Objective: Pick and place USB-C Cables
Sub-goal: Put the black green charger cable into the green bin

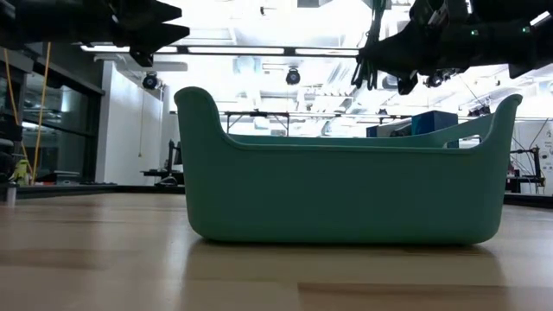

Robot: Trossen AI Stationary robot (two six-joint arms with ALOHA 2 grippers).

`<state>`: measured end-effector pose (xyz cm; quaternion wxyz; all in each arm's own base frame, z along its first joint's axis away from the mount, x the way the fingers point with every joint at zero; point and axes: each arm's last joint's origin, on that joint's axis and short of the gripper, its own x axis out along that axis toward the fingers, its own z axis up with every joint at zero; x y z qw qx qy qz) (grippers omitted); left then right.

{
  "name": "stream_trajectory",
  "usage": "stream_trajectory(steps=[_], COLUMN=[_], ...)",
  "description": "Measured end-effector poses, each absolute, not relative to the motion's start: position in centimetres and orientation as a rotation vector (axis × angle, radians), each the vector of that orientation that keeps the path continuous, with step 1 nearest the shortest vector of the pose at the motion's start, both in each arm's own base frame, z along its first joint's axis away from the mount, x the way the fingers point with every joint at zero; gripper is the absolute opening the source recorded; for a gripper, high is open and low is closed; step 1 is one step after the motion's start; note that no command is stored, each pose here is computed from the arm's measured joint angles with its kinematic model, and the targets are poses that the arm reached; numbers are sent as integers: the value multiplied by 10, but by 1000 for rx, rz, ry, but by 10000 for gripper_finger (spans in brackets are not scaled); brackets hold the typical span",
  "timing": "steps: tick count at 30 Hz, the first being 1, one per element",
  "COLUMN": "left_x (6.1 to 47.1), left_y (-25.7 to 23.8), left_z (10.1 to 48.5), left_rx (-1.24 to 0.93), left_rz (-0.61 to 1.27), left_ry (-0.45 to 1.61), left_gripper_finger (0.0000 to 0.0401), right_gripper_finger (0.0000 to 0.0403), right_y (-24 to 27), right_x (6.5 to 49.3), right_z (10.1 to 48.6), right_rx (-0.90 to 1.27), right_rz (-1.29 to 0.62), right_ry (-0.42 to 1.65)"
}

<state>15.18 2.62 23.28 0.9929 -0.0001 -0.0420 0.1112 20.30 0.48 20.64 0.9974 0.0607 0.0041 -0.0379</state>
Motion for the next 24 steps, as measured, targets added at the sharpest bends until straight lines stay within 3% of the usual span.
stream_trajectory(steps=[7, 14, 24], left_x=[152, 152, 152], left_y=[26, 26, 26], left_z=[233, 233, 233], left_rx=[0, 0, 16], left_rz=[223, 223, 224], left_ry=[-84, -85, -85], left_gripper_finger=[197, 197, 197], right_gripper_finger=[17, 16, 16], right_y=[6, 13, 61], right_x=[203, 203, 222], right_z=[206, 206, 231], right_rx=[122, 152, 100], right_rz=[-40, 126, 270], right_ry=[14, 27, 75])
